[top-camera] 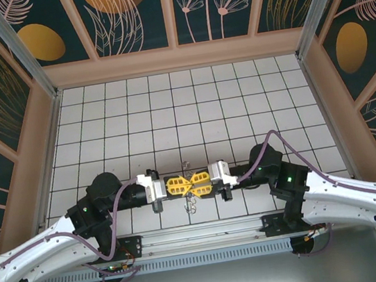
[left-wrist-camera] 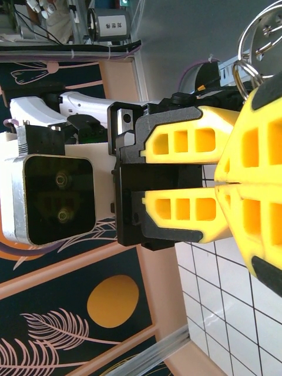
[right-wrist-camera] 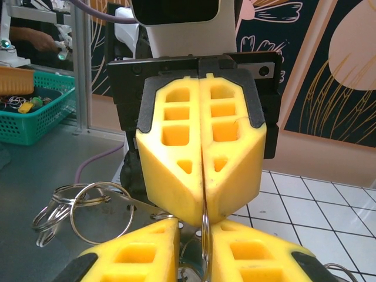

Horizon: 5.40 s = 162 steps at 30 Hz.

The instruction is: Put the keys on the keyring

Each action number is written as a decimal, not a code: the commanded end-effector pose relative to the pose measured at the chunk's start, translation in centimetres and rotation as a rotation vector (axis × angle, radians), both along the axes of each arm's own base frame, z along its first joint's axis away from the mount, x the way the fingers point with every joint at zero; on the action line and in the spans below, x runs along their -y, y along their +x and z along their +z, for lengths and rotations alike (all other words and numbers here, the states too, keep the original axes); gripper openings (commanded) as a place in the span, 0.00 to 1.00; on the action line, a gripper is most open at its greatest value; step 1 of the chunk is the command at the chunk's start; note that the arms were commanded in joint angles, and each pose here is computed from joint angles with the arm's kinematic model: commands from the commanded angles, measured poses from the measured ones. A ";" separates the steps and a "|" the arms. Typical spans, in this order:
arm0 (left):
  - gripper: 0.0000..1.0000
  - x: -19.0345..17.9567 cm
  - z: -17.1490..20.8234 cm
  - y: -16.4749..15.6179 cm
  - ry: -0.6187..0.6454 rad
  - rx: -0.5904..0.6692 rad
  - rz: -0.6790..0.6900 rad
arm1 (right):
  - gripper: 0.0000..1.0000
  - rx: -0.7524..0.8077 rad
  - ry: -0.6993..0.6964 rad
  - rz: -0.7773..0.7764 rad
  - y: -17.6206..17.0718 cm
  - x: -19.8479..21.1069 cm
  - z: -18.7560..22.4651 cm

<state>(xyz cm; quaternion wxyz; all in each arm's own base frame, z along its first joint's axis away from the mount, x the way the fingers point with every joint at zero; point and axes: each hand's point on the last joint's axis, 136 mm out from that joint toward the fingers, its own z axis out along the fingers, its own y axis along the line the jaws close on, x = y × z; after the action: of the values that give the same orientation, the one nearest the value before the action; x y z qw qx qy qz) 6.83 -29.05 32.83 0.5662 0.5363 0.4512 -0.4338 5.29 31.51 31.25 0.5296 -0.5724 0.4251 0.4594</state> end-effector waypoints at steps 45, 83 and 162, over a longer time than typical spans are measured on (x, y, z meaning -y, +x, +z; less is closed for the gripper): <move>0.26 -1.7 -4.0 4.7 0.402 -0.038 0.279 | 0.00 0.265 -0.190 -0.312 2.8 -1.6 -0.5; 0.00 -1.6 1.1 1.9 0.046 0.041 0.147 | 0.23 0.183 -0.107 -0.217 1.0 -1.7 0.0; 0.52 -5.2 -2.1 6.4 -0.090 -0.089 0.476 | 0.00 0.385 -0.151 -0.681 8.3 -1.1 1.7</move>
<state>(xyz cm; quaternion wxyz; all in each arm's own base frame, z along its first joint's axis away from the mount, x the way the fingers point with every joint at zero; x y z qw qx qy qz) 12.22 -25.09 29.13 0.6218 0.4244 0.5690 -0.3309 12.67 32.33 31.22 0.6762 -0.5365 0.4960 0.0941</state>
